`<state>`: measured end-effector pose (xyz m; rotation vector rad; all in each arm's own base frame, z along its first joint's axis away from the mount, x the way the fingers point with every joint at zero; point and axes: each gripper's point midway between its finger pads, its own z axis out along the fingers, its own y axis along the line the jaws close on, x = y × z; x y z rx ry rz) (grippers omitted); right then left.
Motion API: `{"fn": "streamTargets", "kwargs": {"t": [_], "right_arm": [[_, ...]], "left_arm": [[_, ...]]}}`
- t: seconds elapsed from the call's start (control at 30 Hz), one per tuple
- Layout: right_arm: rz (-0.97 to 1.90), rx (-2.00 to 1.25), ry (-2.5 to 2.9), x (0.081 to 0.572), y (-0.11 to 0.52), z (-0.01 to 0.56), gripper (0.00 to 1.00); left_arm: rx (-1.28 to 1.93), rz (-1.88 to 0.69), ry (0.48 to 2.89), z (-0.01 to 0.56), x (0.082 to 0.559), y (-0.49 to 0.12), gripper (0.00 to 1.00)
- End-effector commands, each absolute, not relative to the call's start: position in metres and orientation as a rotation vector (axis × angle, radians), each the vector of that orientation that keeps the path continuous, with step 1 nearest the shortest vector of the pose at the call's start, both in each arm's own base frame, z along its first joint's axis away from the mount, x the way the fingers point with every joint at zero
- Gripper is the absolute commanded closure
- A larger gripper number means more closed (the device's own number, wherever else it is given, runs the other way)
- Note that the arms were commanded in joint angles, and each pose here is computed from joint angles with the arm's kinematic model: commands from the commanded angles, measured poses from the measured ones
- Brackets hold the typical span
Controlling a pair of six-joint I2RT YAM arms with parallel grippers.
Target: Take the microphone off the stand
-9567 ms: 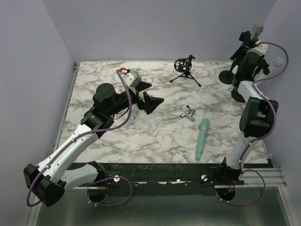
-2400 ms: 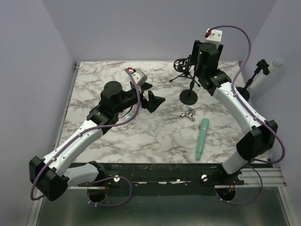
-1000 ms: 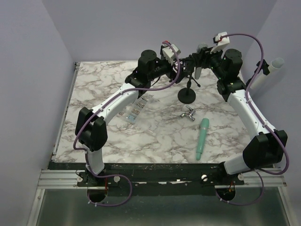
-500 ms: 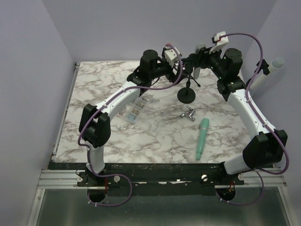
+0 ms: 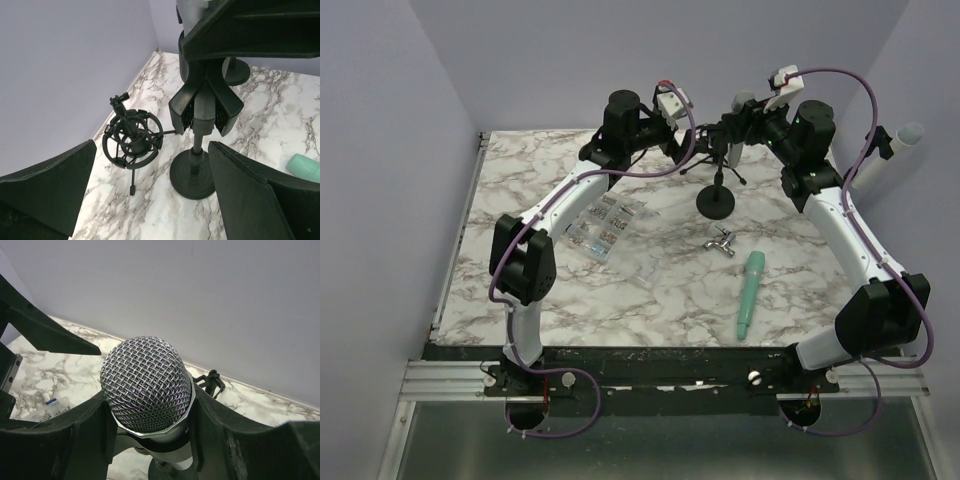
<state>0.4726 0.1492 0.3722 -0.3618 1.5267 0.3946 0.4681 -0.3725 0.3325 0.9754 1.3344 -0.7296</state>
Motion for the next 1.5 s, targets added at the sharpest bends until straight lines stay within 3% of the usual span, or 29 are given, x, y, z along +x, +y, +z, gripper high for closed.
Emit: {"fn": "streamTargets", "kwargs": {"t": [0.0, 0.43, 1.2, 1.47], "right_arm": [[0.526, -0.348, 1.633, 0.468, 0.166, 0.348, 0.99], [0.660, -0.320, 1.615, 0.465, 0.197, 0.354, 0.99], [0.646, -0.297, 1.591, 0.464, 0.227, 0.351, 0.99], [0.622, -0.276, 1.593, 0.466, 0.222, 0.349, 0.99]], "left_arm": [[1.080, -0.775, 1.259, 0.334, 0.460, -0.388, 0.01], [1.022, -0.770, 1.225, 0.346, 0.456, -0.374, 0.02], [0.890, -0.857, 1.271, 0.360, 0.459, -0.370, 0.01], [0.883, -0.833, 1.292, 0.351, 0.464, -0.362, 0.17]]}}
